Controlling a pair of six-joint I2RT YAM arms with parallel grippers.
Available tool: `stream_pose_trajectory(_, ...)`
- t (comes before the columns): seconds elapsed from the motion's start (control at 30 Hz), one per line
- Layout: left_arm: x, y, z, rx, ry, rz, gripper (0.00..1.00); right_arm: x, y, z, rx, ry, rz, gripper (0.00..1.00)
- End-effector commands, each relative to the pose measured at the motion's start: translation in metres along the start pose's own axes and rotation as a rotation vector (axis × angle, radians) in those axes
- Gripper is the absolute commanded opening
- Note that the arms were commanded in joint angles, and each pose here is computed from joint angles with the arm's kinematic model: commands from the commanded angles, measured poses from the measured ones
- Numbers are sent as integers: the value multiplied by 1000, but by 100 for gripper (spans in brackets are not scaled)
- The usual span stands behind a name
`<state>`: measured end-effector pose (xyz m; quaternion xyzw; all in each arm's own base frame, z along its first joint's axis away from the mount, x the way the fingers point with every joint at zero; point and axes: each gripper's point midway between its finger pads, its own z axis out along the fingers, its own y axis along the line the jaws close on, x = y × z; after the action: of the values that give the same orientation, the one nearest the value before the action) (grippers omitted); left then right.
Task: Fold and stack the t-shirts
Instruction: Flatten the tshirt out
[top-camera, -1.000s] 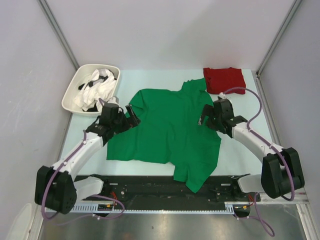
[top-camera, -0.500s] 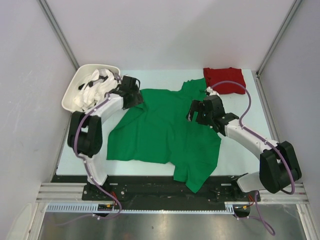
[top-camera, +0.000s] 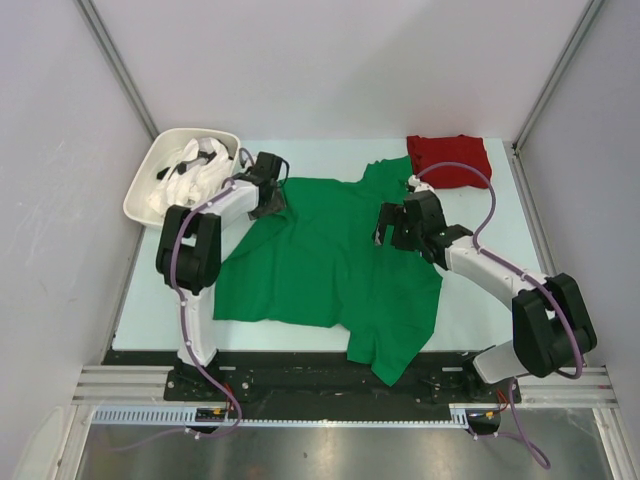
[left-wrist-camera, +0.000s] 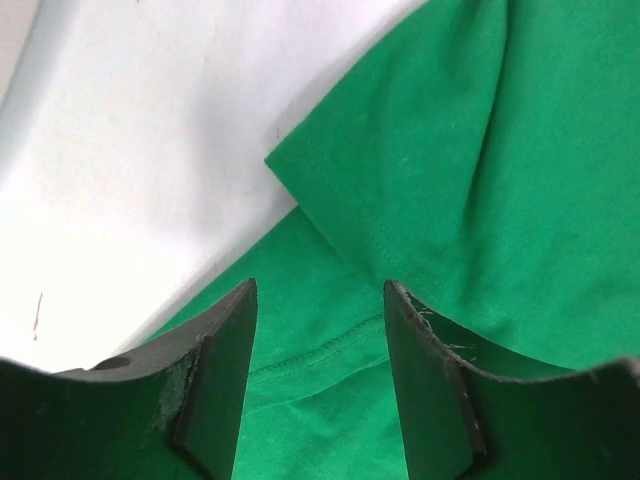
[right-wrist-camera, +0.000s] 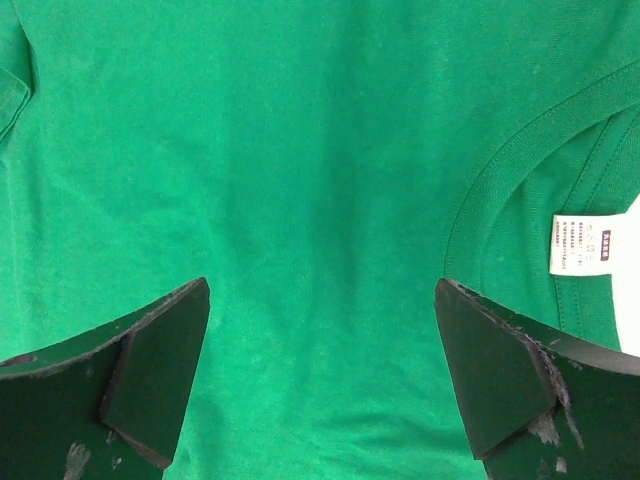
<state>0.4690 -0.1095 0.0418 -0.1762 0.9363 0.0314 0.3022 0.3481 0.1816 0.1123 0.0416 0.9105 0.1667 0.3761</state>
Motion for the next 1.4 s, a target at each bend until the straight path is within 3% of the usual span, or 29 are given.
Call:
stream_pose_trajectory(0.0,-41,-8,-10,-5,-116,-25,58,-14,8,0,-23,-46,-27,100)
stream_pose_trajectory(0.23,-45,-8,1,-36,-110,-11,57,-9,7,5,-22,-35,-33,100)
stream_pose_trajectory(0.67,-43,17,25,-33,-67,-135,54,3,11,11,-35,-5,-55,100)
stream_pose_trajectory(1.37,-37,8,50,-22,-11,-95,50,11,14,18,-42,16,-62,100)
